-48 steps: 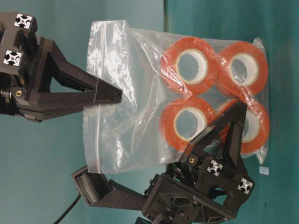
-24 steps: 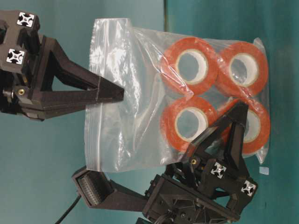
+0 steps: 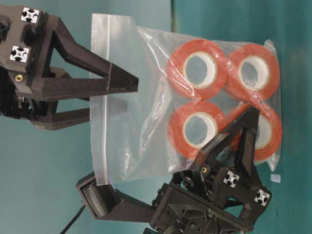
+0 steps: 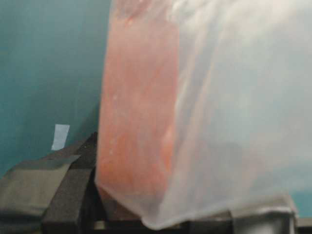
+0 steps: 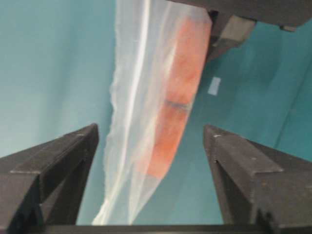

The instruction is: Hand over the clear zip bag and make it stand upright.

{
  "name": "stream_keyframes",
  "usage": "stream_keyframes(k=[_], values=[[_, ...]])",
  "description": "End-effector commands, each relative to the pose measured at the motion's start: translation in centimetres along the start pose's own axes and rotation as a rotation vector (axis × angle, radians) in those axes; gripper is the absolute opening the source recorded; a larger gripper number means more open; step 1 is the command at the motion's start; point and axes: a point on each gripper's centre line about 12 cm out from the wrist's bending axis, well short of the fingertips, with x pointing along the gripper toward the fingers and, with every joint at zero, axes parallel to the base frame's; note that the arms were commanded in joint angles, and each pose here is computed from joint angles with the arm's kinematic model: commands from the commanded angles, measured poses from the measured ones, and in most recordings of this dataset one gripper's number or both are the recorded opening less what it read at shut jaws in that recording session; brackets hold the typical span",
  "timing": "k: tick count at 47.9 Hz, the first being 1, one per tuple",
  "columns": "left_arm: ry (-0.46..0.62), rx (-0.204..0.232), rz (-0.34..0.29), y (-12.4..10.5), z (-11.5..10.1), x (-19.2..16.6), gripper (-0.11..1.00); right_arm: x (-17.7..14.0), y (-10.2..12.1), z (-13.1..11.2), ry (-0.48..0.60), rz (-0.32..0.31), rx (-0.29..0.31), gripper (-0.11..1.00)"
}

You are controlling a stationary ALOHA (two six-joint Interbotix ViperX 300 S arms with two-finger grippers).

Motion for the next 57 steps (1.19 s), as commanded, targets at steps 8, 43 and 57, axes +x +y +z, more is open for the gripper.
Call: stream_keyframes(k=[8,43,57], values=[[-0.010,0.002,-0.005,-0.2,0.3,0.0,0.26,-1.8,0.3,0.2,-0.047,-0.011,0.045,0.86],[0.002,0.004,-0.008,-0.4,0.3,0.0,0.26,-9.0,1.3,-4.5,-0.171,-0.103,0.171,0.86],[0.004,0.004,-0.008,-0.4,0.4,0.0,0.26,-9.2,2.3,-7.9,-0.290,-0.126,0.176,0.86]])
